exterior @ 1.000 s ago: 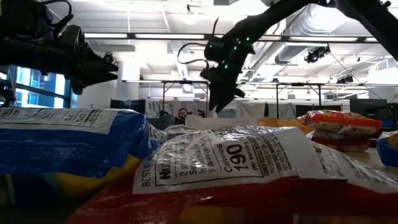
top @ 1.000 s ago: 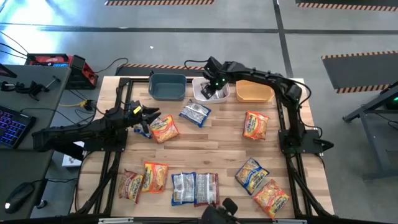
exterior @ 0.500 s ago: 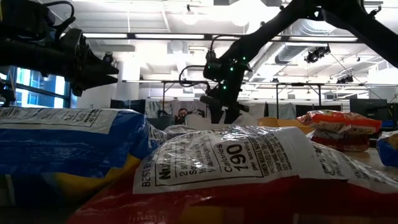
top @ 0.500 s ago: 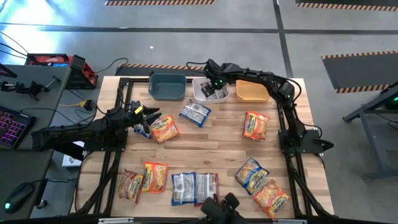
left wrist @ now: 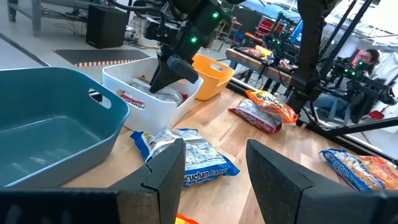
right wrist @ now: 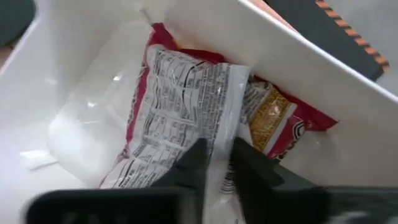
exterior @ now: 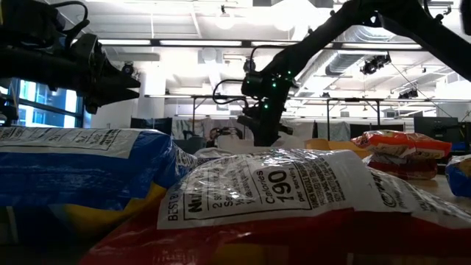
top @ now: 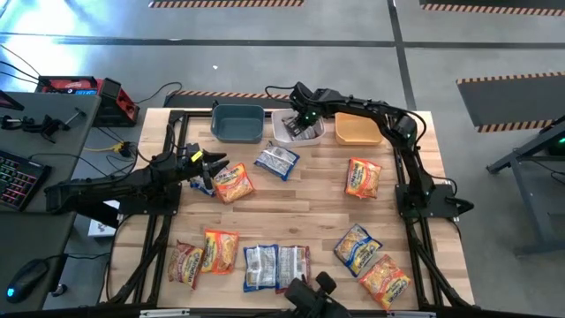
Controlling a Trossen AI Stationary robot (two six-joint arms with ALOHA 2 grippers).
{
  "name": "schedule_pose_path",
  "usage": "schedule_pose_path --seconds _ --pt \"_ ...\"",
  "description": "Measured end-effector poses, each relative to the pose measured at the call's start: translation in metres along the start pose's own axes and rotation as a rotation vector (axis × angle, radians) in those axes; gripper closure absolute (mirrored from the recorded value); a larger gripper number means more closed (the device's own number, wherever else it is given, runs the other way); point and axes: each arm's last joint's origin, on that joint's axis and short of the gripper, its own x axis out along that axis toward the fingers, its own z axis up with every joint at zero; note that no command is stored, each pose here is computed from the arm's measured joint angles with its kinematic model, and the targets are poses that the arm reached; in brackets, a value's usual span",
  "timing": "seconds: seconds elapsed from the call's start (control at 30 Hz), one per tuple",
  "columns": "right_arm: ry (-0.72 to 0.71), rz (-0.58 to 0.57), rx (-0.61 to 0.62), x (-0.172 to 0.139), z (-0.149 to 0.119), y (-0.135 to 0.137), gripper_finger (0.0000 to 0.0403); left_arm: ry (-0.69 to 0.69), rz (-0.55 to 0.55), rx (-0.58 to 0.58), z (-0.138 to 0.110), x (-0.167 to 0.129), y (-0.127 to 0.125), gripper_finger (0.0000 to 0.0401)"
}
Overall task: Sort Maruchan noodles
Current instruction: Put the top middle red noodle pack into the white bin
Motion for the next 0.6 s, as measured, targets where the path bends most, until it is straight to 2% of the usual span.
schedule_pose_path --seconds 0.07,0.3,0.6 --pt "-0.002 0.021 -0.025 0.0 0.0 0.001 0.0394 0.0 0.0 0.0 0.0 0.0 0.0 0.024" --pt "-0.012 0.134 -0.076 -0.006 0.002 0.004 0.0401 0.0 0.0 0.0 0.0 0.0 0.0 0.024" --pt "-0.094 0.231 -0.123 -0.051 0.008 0.009 0.0403 0.0 0.0 -0.001 0.0 0.0 0.0 0.024"
